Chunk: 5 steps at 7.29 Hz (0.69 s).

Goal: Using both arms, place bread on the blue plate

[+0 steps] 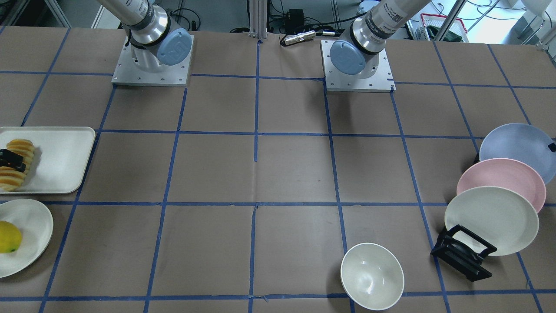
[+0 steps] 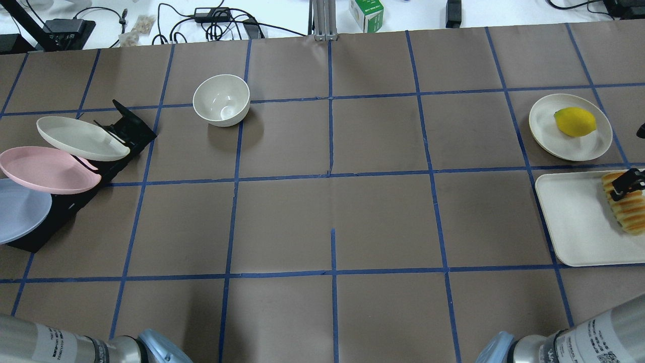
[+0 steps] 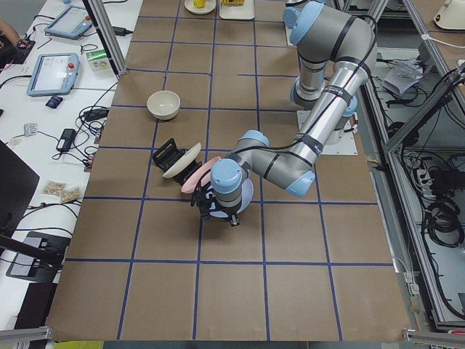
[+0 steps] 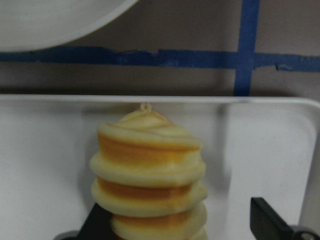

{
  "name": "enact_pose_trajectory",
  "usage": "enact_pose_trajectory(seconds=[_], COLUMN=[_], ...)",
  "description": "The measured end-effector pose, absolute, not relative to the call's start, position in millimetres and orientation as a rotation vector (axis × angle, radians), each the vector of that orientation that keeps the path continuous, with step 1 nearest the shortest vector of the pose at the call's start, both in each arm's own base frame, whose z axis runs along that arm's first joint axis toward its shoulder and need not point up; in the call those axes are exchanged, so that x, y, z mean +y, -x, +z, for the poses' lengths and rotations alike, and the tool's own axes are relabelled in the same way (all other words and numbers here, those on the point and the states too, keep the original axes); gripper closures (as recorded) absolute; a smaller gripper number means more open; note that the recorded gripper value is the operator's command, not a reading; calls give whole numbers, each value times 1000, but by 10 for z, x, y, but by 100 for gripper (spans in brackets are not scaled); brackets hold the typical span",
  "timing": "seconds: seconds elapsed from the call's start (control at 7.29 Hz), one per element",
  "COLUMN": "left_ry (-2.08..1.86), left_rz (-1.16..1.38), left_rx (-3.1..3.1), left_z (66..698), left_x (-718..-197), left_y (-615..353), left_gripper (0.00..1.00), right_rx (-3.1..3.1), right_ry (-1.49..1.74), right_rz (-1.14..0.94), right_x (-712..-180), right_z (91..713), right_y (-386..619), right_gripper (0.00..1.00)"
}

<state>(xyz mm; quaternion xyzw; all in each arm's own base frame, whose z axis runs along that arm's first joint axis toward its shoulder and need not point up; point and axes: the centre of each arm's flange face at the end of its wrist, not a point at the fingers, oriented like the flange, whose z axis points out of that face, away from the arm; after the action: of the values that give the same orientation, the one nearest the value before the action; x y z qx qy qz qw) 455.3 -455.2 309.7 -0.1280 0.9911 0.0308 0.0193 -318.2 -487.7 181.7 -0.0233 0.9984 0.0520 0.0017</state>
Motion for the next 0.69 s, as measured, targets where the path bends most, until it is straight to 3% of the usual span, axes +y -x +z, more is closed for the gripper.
enact_pose_trajectory(seconds=[0.69], left_ry=[370], left_rz=[333], left_rx=[3007], left_z=[3782], left_x=[-4312], left_y=[-4483], left_gripper=[100], right_rx=[3084], right_ry=[45], right_rz=[83], right_x=[-4933], right_z=[1805], right_y=[3127], right_gripper=[0])
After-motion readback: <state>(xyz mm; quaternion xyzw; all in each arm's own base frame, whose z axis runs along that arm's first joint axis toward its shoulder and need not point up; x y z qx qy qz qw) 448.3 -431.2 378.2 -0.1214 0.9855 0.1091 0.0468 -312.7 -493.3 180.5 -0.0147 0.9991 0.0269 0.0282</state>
